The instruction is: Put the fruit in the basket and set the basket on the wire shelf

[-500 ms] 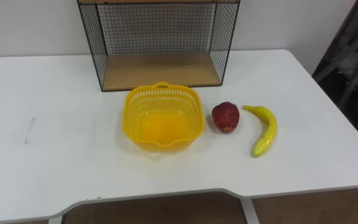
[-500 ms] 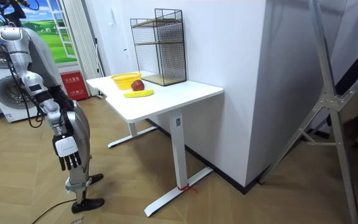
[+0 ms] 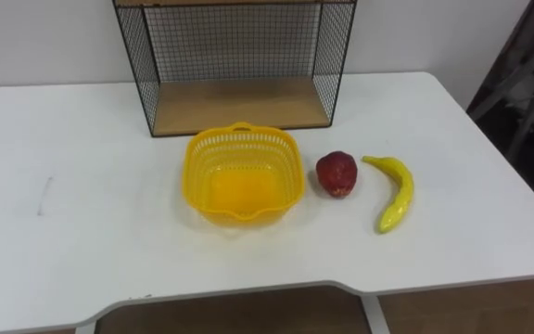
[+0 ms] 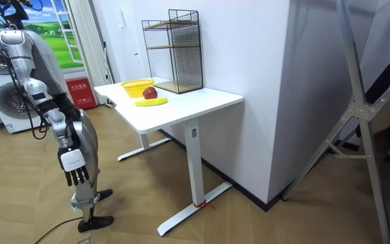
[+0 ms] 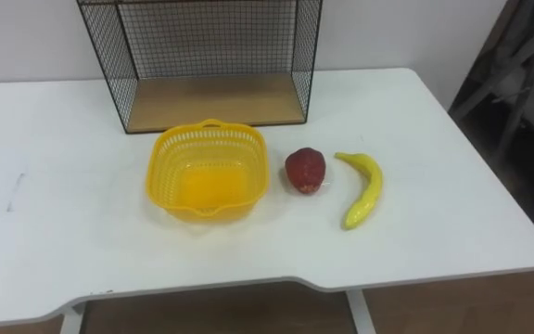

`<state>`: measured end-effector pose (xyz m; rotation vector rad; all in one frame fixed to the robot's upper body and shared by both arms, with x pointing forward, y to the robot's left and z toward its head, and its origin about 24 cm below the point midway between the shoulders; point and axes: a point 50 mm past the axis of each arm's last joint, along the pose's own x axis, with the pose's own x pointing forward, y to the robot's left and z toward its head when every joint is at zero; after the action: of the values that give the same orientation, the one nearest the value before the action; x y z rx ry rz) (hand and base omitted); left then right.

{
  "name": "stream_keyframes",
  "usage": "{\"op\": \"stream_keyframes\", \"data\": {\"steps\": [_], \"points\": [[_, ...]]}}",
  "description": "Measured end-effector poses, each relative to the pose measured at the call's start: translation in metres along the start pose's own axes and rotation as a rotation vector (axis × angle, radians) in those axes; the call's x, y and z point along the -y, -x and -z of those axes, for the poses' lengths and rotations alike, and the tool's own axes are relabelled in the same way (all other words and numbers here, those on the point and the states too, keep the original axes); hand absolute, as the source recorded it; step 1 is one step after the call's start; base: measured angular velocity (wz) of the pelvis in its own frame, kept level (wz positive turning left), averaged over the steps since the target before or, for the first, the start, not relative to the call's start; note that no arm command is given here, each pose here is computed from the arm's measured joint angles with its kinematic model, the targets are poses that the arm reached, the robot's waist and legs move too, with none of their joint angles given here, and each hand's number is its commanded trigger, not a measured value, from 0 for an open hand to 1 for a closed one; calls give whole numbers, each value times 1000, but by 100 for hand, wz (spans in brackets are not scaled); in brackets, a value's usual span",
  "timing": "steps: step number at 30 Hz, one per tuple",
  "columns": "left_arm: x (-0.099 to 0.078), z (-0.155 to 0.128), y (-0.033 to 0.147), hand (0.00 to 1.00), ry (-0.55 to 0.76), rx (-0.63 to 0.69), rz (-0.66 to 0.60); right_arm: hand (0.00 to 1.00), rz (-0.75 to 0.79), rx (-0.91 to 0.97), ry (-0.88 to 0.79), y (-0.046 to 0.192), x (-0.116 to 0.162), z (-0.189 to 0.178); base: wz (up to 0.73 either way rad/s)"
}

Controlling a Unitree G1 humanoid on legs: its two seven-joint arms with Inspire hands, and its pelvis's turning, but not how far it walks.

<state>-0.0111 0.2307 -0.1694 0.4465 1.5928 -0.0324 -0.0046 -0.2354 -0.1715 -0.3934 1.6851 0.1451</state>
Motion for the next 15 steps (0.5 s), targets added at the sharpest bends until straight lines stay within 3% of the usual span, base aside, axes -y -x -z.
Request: {"op": "stream_keyframes", "data": {"steps": [15], "points": [[2,6,0,0,6,-12,4,0,-3,38,-47,0,1,-5,0]]}}
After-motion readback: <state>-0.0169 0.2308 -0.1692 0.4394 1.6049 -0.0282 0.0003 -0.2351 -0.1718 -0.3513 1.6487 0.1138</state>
